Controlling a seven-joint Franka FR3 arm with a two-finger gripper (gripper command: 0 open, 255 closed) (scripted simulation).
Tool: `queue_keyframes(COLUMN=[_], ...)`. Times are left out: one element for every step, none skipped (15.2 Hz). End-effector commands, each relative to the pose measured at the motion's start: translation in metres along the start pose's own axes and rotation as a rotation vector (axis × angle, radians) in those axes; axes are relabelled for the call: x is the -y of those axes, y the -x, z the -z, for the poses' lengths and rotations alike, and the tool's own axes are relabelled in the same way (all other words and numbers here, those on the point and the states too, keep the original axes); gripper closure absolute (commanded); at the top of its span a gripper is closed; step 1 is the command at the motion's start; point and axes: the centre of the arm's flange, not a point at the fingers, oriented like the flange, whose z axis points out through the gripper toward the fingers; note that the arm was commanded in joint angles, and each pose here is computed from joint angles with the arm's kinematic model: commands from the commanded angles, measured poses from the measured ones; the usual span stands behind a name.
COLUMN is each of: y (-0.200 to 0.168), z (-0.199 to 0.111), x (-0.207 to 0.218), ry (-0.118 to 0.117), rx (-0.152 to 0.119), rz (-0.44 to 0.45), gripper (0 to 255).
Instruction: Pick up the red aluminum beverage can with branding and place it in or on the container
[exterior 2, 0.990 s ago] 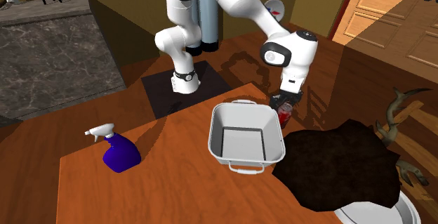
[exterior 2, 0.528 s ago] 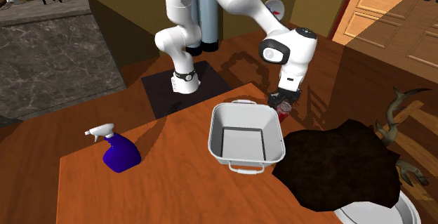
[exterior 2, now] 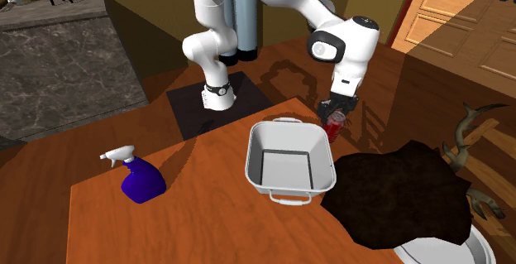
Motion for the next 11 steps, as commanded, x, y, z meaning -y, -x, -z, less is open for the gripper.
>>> queue_keyframes(y=[-0.001, -0.001, -0.001, -0.001, -0.001, -0.001, -0.001, -0.001, -0.001, -0.001, -0.001], z=[0.01, 0.015, 0.021, 0.026, 0.031, 0.036, 0.042, 0.047, 0.052, 0.058, 0.063], x=[0.0, -0.001, -0.001, -0.001, -0.001, -0.001, -0.001, -0.001, -0.001, -0.001, -0.001], ry=[0.0, 0.0, 0.0, 0.0, 0.0, 0.0, 0.0, 0.0, 0.0, 0.0, 0.0], rx=[0.0, 0.0, 0.0, 0.0, 0.0, 0.0, 0.0, 0.0, 0.0, 0.0, 0.0], rz=[0.0, 0.0, 0.0, 0.0, 0.0, 0.0, 0.0, 0.0, 0.0, 0.0, 0.0], gripper=[255, 255, 255, 255, 255, 255, 255, 255, 255, 255, 255])
